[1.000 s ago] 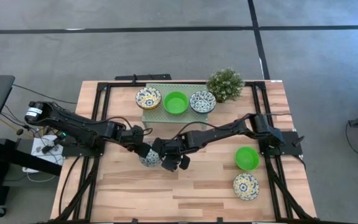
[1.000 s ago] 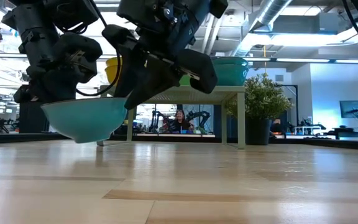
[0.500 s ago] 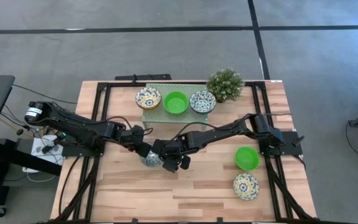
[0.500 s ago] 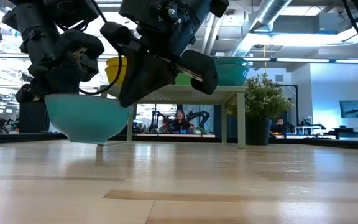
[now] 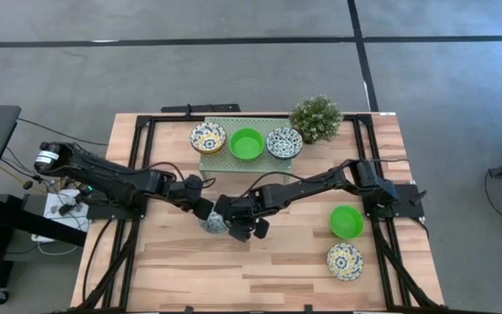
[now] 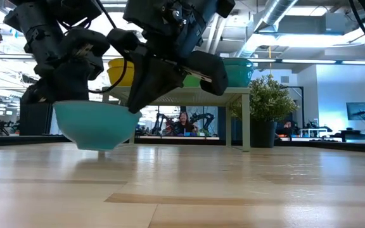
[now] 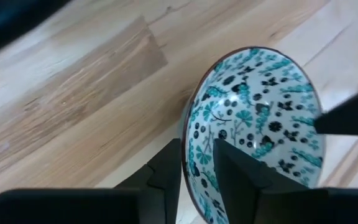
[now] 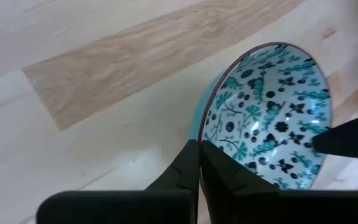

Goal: Pick & Place Mini bowls
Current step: Stack the blue and white bowl on top of the blue and white bowl on the shelf

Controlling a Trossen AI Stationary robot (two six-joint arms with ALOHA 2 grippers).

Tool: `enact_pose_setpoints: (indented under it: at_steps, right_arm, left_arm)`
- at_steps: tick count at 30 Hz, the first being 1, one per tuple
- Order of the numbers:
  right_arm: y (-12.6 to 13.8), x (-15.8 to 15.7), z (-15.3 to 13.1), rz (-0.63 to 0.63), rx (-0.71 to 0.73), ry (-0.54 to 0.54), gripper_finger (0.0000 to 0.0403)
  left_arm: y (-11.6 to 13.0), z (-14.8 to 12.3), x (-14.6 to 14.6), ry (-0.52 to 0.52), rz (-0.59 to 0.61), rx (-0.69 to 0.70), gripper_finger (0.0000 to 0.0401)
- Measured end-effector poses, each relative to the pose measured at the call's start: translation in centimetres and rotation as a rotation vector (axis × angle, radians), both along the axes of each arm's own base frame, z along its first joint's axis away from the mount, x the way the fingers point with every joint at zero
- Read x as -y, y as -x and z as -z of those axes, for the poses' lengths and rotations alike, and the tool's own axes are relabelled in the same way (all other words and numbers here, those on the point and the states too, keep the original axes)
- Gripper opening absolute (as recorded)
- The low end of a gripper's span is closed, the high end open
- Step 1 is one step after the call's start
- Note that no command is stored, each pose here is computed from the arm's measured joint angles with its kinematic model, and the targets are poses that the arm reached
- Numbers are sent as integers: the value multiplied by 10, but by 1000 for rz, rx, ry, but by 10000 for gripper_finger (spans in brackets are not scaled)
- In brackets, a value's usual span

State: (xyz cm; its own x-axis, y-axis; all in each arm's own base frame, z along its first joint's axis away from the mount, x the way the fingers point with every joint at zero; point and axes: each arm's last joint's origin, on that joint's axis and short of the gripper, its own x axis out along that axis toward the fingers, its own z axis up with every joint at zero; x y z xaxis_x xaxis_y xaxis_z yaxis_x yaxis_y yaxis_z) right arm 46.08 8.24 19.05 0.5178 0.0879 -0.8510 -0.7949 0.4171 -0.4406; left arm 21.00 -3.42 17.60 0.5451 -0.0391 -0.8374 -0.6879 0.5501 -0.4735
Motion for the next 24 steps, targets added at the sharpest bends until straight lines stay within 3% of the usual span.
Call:
enact_pose_setpoints:
  at_steps: [8, 14, 24]
  right_arm:
    - [3, 1, 1, 16, -34, 3, 1]
    - [7, -2, -10, 67, -5, 91, 0]
    - [14, 0, -23, 153, -13, 41, 0]
  left_arm:
    - [6, -15, -1, -10, 23, 82, 94]
    - [12, -26, -3, -43, 23, 144, 94]
    - [13, -31, -4, -47, 16, 175, 94]
